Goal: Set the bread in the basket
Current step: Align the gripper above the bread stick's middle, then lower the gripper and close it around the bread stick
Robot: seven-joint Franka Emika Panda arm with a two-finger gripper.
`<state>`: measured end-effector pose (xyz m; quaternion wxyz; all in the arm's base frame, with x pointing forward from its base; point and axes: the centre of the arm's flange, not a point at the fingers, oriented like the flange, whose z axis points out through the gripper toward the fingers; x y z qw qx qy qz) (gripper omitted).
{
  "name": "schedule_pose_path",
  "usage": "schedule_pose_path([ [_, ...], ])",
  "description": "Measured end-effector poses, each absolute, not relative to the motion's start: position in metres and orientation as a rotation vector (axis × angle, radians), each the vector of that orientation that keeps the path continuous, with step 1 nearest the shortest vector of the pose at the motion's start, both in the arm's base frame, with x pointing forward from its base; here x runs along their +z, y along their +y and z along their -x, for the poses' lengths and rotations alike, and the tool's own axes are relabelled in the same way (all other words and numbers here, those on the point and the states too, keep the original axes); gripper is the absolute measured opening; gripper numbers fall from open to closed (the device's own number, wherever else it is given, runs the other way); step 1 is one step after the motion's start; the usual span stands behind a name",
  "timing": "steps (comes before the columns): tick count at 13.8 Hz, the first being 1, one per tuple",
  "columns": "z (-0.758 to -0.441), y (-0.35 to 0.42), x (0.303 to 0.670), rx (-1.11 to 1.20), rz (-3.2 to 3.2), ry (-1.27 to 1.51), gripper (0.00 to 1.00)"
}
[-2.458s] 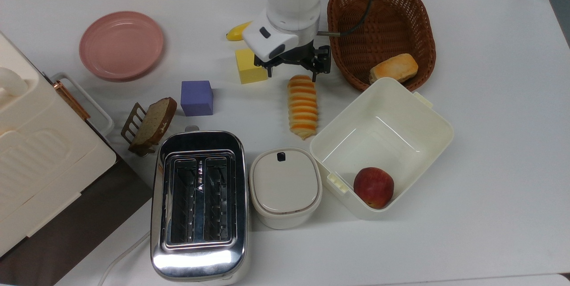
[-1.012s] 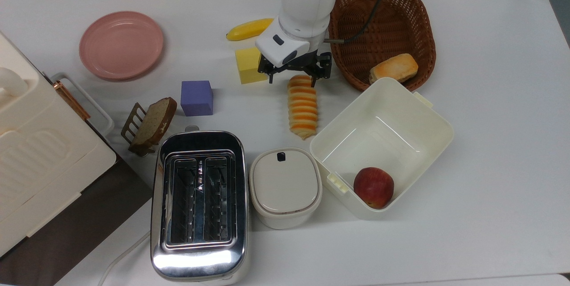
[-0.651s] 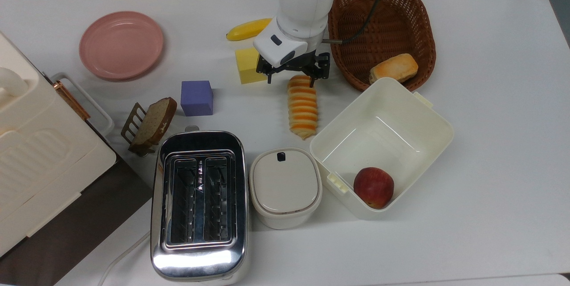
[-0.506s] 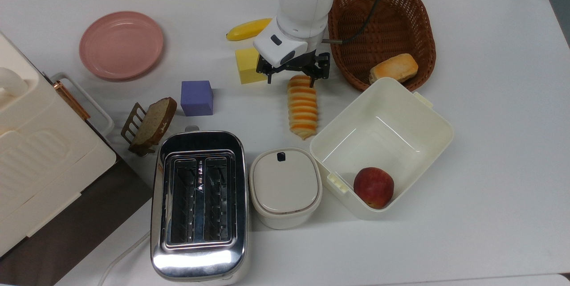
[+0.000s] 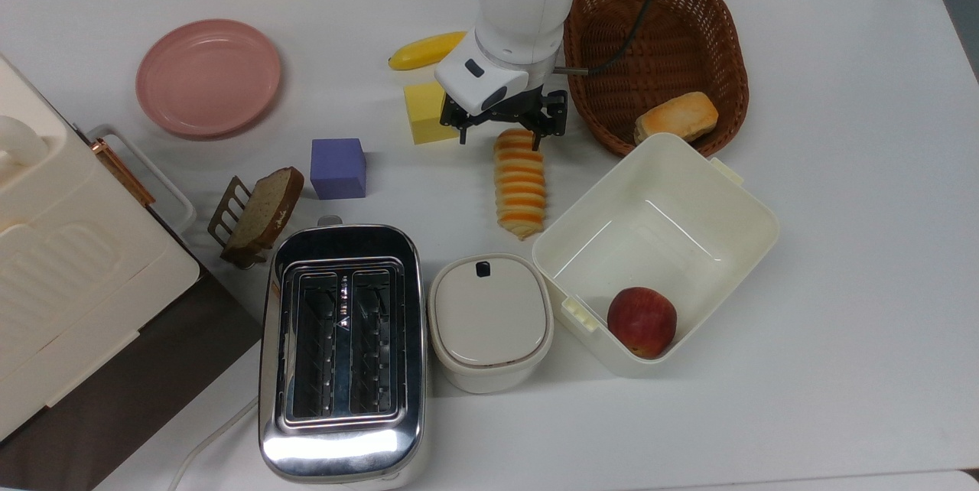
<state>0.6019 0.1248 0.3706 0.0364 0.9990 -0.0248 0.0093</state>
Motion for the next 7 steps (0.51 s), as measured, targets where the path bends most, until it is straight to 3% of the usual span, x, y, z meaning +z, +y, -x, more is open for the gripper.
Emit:
schedule_pose_path([
  [7, -0.590, 0.139, 0.355, -0.002, -3.017, 0.019, 1.00],
])
